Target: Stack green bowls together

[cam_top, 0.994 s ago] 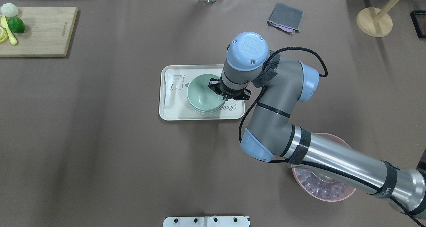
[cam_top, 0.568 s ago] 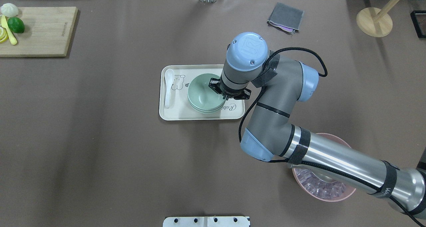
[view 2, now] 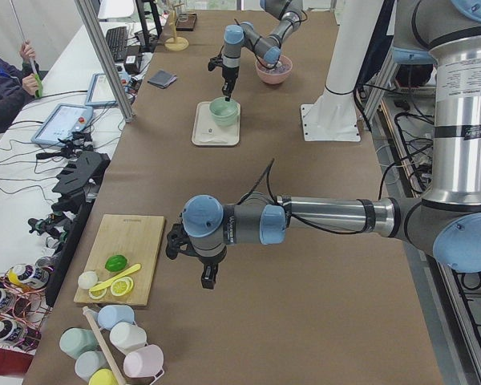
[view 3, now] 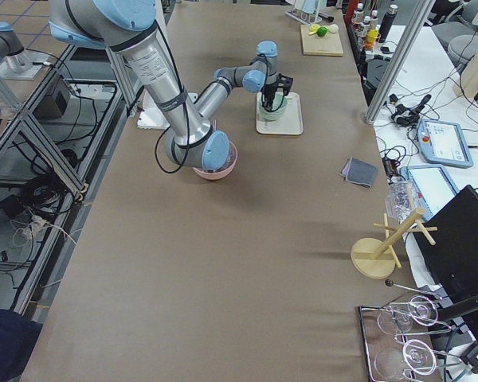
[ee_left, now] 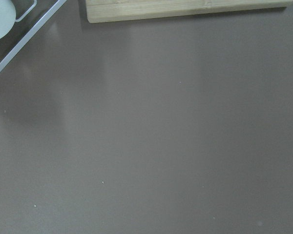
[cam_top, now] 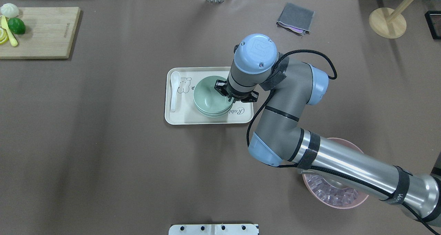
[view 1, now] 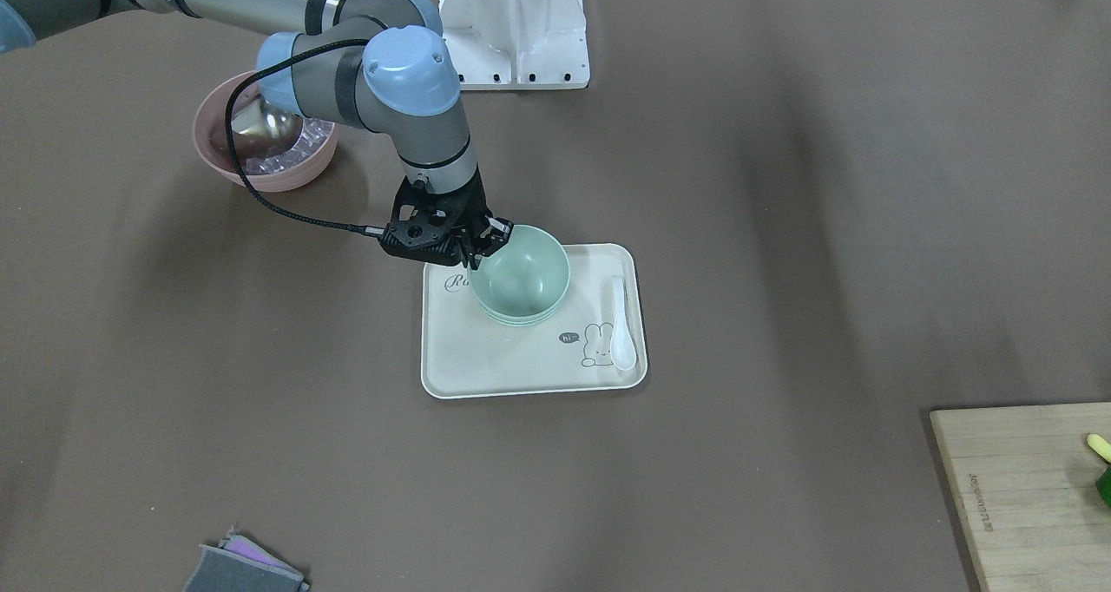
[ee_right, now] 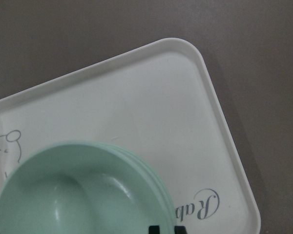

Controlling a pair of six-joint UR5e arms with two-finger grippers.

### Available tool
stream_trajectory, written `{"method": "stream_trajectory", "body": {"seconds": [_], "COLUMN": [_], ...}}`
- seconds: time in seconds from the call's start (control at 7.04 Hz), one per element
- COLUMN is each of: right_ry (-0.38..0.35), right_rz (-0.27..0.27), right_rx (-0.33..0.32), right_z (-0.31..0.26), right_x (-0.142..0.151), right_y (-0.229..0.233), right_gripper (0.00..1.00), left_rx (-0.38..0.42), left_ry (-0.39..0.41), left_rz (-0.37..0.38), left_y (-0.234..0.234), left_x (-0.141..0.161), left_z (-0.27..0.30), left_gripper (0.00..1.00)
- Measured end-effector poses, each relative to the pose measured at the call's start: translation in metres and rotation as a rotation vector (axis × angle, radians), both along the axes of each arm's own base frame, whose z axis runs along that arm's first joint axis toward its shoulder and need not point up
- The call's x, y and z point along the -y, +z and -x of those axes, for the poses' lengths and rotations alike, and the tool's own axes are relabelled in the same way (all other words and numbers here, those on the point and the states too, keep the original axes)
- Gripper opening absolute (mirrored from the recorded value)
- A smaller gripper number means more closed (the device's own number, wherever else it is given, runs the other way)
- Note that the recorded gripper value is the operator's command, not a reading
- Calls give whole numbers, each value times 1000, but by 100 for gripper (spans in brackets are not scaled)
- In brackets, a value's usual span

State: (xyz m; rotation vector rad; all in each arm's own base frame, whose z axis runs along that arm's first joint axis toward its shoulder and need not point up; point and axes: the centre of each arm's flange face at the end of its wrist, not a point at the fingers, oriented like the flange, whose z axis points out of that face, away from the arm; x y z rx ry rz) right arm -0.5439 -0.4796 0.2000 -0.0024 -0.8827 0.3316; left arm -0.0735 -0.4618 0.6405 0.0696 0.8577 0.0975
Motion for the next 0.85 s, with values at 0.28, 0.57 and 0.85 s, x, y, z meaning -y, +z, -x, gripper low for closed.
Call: {"method": "stream_trajectory", "body": {"seconds": [0.28,0.57,0.85], "right_ry": [-2,-6,-55], "right_rz": [-17,-38,-73], "right_rx": [5,1,-42], "right_z": [-6,-43,-119], "right_x": [6,39,78], "right_y": [-5,1,36], "right_gripper": [100,100,100], "left_rx": [35,126,142], "left_ry": [1,-1,2], "left_rz": [2,0,-2], "left_y": [2,4,5], "left_x": [1,2,2], "left_z": [2,8,8], "left_gripper": [99,99,99]}}
